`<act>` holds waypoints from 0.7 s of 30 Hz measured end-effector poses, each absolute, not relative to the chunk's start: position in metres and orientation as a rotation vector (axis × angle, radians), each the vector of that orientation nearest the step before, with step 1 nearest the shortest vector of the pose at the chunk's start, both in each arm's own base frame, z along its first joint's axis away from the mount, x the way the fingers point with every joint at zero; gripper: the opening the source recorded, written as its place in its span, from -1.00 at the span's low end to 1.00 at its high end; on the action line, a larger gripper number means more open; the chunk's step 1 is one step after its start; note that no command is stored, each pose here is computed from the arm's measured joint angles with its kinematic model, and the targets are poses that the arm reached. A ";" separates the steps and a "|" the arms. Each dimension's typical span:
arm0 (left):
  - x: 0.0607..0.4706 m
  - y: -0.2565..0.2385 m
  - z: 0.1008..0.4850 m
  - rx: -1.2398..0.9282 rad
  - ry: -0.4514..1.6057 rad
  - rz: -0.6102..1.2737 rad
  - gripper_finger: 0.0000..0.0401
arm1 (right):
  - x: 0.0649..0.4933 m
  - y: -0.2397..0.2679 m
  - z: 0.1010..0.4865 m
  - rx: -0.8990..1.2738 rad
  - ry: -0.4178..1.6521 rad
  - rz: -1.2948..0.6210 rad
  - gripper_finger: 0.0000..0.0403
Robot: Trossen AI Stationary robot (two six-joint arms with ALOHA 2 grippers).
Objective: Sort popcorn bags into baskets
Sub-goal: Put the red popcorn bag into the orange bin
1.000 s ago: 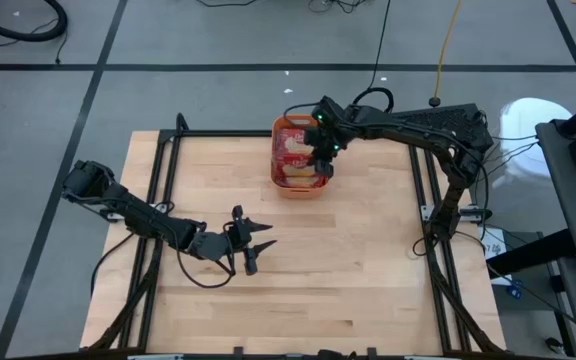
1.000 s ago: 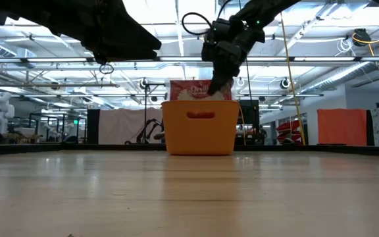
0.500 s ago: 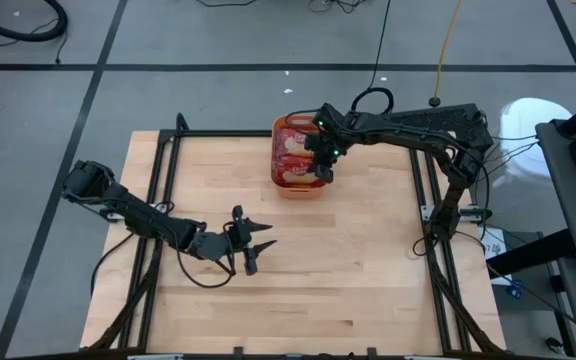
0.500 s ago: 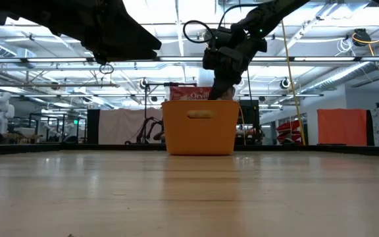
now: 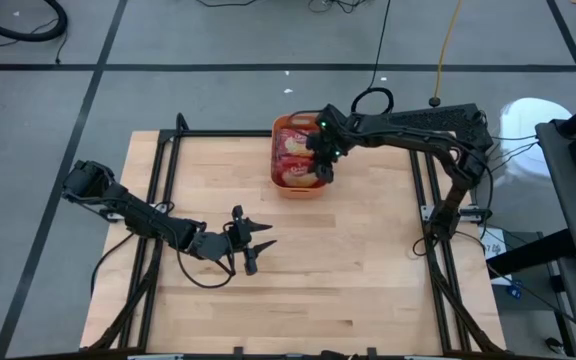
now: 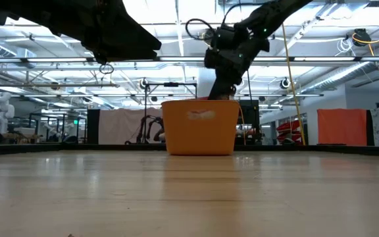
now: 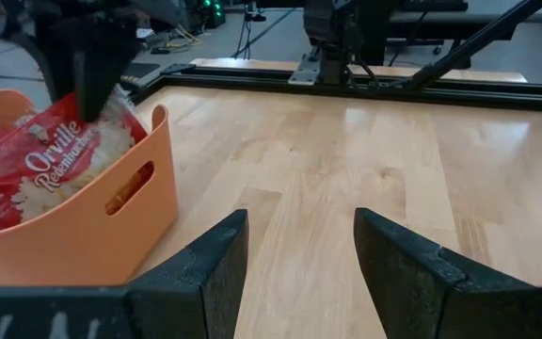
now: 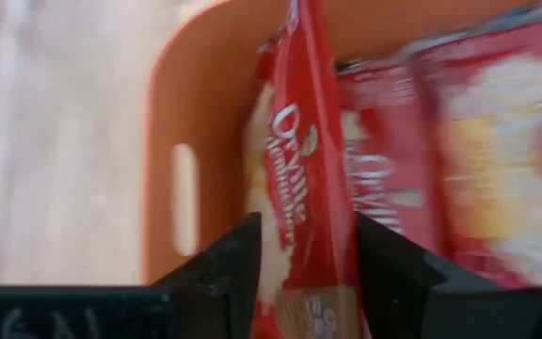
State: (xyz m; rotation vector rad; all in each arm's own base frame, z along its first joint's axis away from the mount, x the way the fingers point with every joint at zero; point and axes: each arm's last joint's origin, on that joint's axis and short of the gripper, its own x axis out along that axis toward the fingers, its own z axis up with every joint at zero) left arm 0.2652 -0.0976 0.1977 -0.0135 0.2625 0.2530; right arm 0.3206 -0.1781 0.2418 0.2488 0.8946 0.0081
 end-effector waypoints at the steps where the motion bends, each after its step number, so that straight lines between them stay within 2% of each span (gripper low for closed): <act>1: 0.265 -0.098 0.198 -0.014 0.263 0.253 -0.01 | 0.320 -0.177 0.245 0.224 0.896 -0.021 -0.27; 5: 0.265 -0.098 0.198 -0.012 0.265 0.253 -0.01 | 0.319 -0.170 0.264 0.112 0.865 -0.120 -0.26; 10: 0.265 -0.097 0.196 -0.003 0.281 0.257 -0.01 | 0.320 -0.161 0.277 0.072 0.807 -0.112 -0.33; 21: 0.265 -0.097 0.196 -0.010 0.282 0.258 -0.01 | 0.316 -0.156 0.219 0.082 0.705 -0.139 -0.75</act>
